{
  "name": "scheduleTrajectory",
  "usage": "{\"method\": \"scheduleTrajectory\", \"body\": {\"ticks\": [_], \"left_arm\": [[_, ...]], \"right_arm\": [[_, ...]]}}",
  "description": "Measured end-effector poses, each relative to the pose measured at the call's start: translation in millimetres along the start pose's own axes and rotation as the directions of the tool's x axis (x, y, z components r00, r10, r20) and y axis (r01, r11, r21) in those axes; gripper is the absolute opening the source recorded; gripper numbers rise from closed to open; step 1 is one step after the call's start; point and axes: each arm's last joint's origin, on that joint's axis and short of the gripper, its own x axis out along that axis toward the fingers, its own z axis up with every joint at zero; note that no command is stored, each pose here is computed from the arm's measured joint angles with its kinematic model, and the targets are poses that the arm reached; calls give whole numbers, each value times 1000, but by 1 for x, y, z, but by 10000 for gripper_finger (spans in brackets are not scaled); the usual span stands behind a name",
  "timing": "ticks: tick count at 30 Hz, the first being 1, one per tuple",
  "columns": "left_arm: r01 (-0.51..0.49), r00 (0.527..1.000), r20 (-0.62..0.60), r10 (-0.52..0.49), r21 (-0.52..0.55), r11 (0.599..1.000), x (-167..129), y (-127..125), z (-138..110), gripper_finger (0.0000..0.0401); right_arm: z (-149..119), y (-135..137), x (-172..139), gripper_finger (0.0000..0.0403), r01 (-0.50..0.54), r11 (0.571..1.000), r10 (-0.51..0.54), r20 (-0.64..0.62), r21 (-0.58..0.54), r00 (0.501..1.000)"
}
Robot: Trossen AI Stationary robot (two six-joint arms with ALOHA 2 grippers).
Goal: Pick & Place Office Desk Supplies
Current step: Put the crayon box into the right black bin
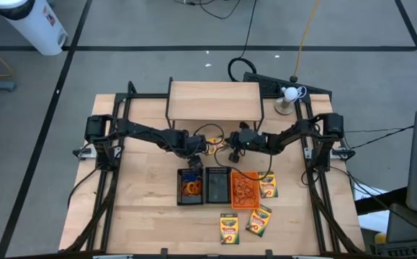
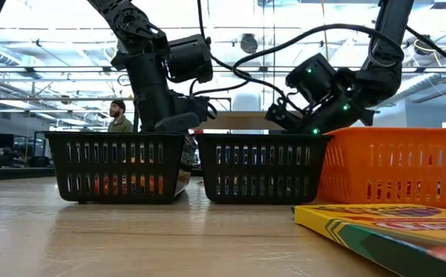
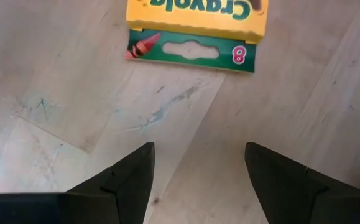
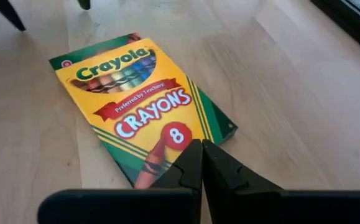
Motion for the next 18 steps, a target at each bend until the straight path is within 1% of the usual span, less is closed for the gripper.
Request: {"method": "scheduleTrajectory", "body": {"ticks": [4, 9, 14, 18], "left_arm": [[-4, 1000, -12, 4, 1, 1000, 0, 0, -1, 250], [-6, 1000, -15, 6, 0, 1000, 0, 1, -1, 250], [-7, 1000, -18, 7, 1, 1000, 0, 1, -2, 250], [-7, 1000, -18, 7, 0, 1000, 0, 1, -2, 250]], "right_arm": [[-2, 2, -1, 0, 15, 1000, -15, -19, 12, 1000], [-1, 5, -1, 0, 95, 995, -95, -15, 1, 995], [-1, 4, -2, 0, 151, 988, -151, -8, 2, 988], [0, 4, -2, 0, 153, 988, -153, 12, 17, 988]]}}
